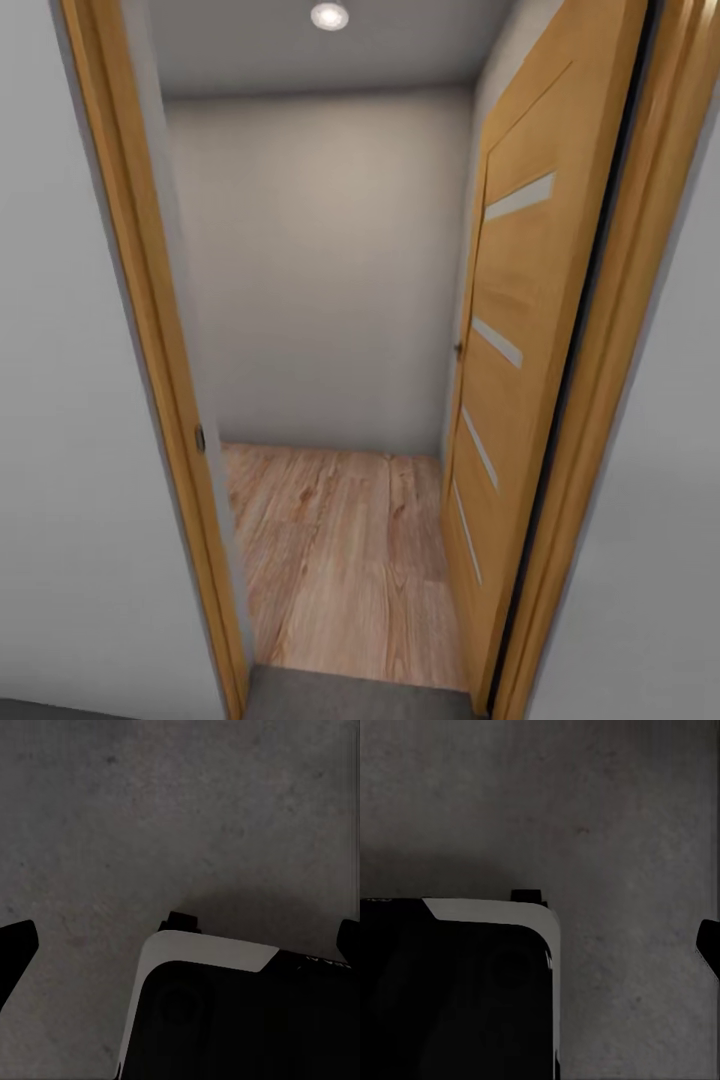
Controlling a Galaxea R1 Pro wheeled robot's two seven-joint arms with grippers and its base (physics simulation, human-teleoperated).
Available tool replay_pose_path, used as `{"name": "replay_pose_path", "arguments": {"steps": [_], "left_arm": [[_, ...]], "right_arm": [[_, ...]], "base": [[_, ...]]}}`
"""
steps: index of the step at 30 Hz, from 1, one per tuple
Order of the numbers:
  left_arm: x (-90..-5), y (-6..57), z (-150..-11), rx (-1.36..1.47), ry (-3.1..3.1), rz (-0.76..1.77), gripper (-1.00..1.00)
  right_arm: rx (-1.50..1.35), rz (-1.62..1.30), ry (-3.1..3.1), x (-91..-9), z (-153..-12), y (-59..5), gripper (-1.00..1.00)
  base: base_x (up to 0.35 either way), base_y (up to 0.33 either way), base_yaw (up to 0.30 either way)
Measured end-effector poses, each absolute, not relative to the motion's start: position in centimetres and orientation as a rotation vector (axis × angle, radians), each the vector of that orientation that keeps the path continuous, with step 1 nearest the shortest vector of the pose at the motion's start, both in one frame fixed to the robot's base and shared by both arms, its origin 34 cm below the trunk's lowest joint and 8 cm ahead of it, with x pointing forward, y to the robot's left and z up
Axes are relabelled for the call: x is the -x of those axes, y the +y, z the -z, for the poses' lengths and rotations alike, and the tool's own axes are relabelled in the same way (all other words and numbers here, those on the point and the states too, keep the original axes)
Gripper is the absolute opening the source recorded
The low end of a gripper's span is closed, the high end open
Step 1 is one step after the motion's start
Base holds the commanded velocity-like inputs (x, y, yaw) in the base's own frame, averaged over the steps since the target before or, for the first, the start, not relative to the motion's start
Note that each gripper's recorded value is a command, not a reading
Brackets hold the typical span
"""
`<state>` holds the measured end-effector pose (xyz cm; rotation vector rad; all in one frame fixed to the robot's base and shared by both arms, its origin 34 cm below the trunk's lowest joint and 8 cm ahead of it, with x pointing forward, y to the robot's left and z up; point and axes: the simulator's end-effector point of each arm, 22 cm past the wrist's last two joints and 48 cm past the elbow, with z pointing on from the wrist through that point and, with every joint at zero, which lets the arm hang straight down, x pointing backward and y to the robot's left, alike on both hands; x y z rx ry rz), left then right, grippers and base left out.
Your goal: Move the two storage containers from the living room to the garage. In the garage, place one container on the floor and stack the other container on top of it (either order is fine).
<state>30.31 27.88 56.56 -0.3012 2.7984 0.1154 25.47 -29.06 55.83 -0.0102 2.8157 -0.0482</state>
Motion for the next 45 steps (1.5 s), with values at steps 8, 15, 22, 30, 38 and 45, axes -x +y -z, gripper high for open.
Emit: {"name": "replay_pose_path", "arguments": {"steps": [8, 15, 22, 30, 38, 45], "left_arm": [[-30.31, 27.88, -56.56, 0.301, 2.799, -0.115, 1.00], [-30.31, 27.88, -56.56, 0.301, 2.799, -0.115, 1.00], [-30.31, 27.88, -56.56, 0.301, 2.799, -0.115, 1.00], [-30.31, 27.88, -56.56, 0.301, 2.799, -0.115, 1.00], [-30.32, 27.89, -56.57, 0.301, 2.798, -0.116, 1.00], [-30.33, 27.89, -56.57, 0.301, 2.797, -0.116, 1.00]], "right_arm": [[0.010, 0.047, 2.815, -25.48, -55.83, -28.98, 1.00], [0.011, 0.046, 2.814, -25.50, -55.84, -28.96, 1.00], [0.011, 0.045, 2.814, -25.50, -55.84, -28.95, 1.00], [0.011, 0.045, 2.815, -25.49, -55.84, -28.95, 1.00], [0.011, 0.045, 2.814, -25.50, -55.84, -28.95, 1.00], [0.011, 0.045, 2.814, -25.50, -55.84, -28.95, 1.00]], "base": [[0.314, -0.007, 0.000], [0.315, 0.000, 0.000], [0.315, 0.000, 0.000], [0.315, 0.000, 0.000], [0.315, 0.000, 0.000], [0.315, 0.000, 0.000]]}}
